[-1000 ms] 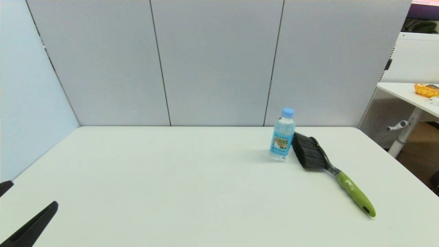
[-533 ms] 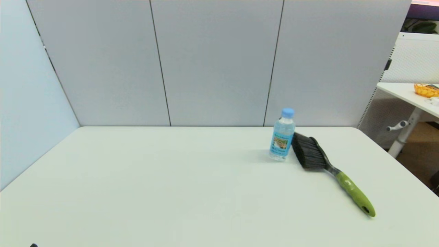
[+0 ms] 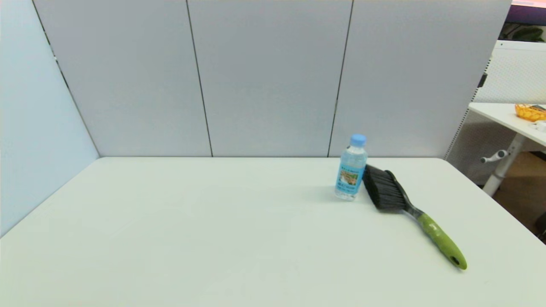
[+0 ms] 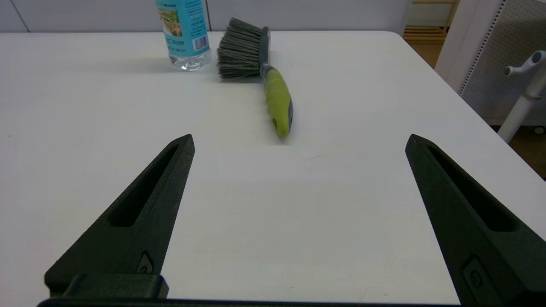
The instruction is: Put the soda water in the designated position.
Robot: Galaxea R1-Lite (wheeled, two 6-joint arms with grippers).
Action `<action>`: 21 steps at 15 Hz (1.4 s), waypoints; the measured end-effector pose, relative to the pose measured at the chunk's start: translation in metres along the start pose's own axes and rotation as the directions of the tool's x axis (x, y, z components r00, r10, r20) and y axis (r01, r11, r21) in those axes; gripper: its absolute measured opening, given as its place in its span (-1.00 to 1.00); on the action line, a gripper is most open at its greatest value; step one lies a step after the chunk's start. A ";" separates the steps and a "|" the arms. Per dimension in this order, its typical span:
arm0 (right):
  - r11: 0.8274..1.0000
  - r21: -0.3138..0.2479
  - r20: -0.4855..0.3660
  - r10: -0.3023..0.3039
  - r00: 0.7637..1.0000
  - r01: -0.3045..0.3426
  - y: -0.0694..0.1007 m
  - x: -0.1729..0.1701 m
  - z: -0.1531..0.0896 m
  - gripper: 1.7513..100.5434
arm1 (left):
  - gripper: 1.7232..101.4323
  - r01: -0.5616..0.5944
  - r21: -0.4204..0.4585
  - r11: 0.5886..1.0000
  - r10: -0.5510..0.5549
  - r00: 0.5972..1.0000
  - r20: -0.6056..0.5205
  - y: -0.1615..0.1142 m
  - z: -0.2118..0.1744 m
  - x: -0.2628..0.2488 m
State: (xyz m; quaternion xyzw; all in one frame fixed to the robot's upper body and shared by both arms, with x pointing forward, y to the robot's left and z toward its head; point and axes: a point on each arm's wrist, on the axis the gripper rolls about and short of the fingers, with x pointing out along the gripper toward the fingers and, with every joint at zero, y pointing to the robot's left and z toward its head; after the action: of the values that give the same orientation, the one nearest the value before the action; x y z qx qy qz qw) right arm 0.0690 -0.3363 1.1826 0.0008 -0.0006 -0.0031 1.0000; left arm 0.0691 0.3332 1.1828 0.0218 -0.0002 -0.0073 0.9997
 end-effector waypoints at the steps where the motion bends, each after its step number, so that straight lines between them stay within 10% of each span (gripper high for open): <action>1: 1.000 0.000 0.000 0.000 1.000 0.000 0.000 0.000 0.000 0.95 | 0.93 0.000 -0.003 1.000 0.000 1.000 0.001 0.000 0.000 0.000; 21: 1.000 -0.005 0.000 -0.001 1.000 0.001 0.000 0.000 0.000 0.95 | 0.93 -0.050 -0.127 0.991 0.051 0.999 0.005 0.001 0.000 0.000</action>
State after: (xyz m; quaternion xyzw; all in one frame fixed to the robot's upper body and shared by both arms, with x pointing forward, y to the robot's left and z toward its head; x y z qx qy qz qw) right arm 0.0689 -0.3364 1.1829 -0.0016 -0.0006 -0.0037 1.0000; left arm 0.0689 0.3343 1.1829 -0.0416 -0.0045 0.0180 0.9990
